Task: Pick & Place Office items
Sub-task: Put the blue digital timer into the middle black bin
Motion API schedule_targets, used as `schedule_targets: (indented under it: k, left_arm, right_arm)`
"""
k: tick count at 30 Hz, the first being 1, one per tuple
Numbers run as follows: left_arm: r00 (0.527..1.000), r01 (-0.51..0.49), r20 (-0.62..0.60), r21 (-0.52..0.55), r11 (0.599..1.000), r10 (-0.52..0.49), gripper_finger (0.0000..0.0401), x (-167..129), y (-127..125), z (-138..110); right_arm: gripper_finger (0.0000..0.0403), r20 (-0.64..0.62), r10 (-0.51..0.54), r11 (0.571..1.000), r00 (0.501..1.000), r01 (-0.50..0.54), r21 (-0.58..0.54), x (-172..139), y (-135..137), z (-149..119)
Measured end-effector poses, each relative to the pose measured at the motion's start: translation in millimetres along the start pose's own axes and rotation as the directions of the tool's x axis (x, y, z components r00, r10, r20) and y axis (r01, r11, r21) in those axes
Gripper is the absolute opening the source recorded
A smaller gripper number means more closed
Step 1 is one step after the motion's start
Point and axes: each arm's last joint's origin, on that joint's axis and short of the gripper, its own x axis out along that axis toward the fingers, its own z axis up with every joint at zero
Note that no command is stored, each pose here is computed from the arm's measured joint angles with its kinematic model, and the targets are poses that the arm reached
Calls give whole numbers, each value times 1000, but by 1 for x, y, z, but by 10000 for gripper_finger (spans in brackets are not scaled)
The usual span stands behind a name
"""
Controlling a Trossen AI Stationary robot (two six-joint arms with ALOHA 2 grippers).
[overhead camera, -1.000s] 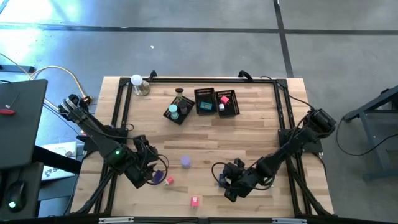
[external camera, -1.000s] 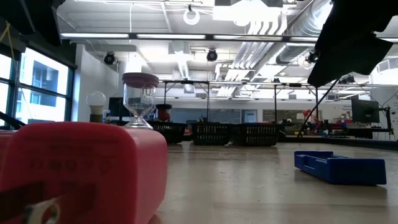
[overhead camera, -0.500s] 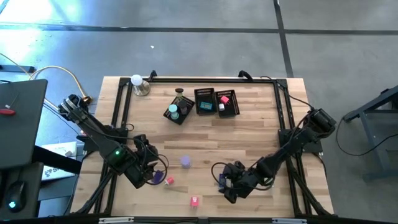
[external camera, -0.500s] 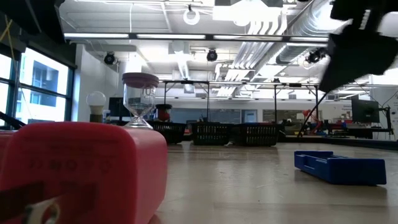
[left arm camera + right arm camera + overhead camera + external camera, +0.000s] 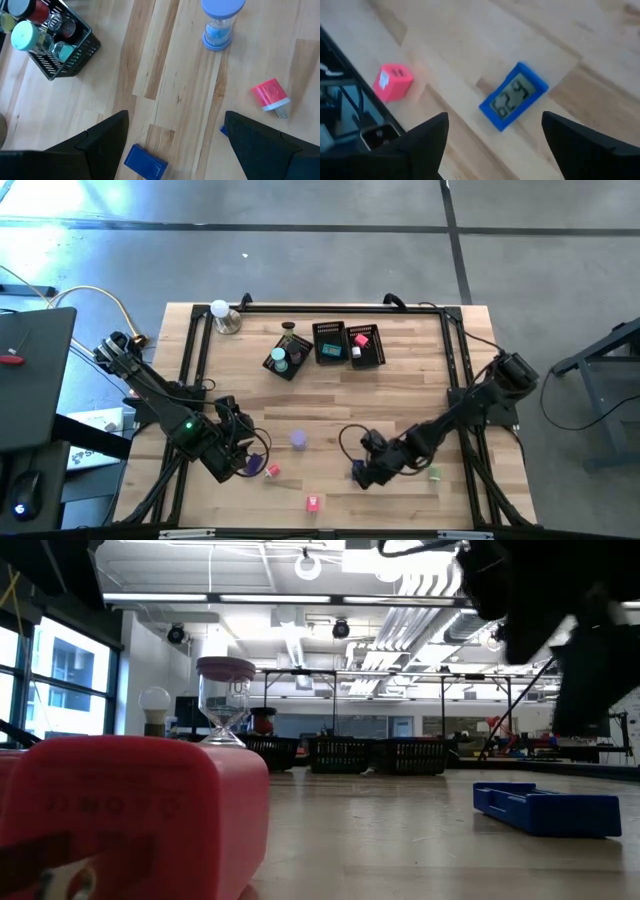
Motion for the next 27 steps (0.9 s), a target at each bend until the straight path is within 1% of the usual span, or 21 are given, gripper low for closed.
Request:
schedule_targets:
  k: [3,5,10,15,23,27]
  left_arm:
    - [1000,0,0,-1,1000,0,321,0,0,0]
    - [1000,0,0,-3,1000,0,321,0,0,0]
    - [1000,0,0,-3,1000,0,321,0,0,0]
    - [1000,-2,3,-3,1000,2,321,0,0,0]
    - [1000,-3,4,-2,1000,3,321,0,0,0]
    - [1000,-3,5,-2,1000,3,321,0,0,0]
  right_arm:
    - [304,-8,-6,999,1000,6,43,3,-1,11]
    - [300,-23,-27,997,999,28,72,7,-4,16]
    - [292,-118,-80,988,990,94,120,28,-12,25]
    - [288,-196,-74,984,978,104,148,45,-15,31]
    - [288,-236,-60,975,970,107,193,54,-17,39]
    - [288,-224,-60,970,973,110,217,55,-18,42]
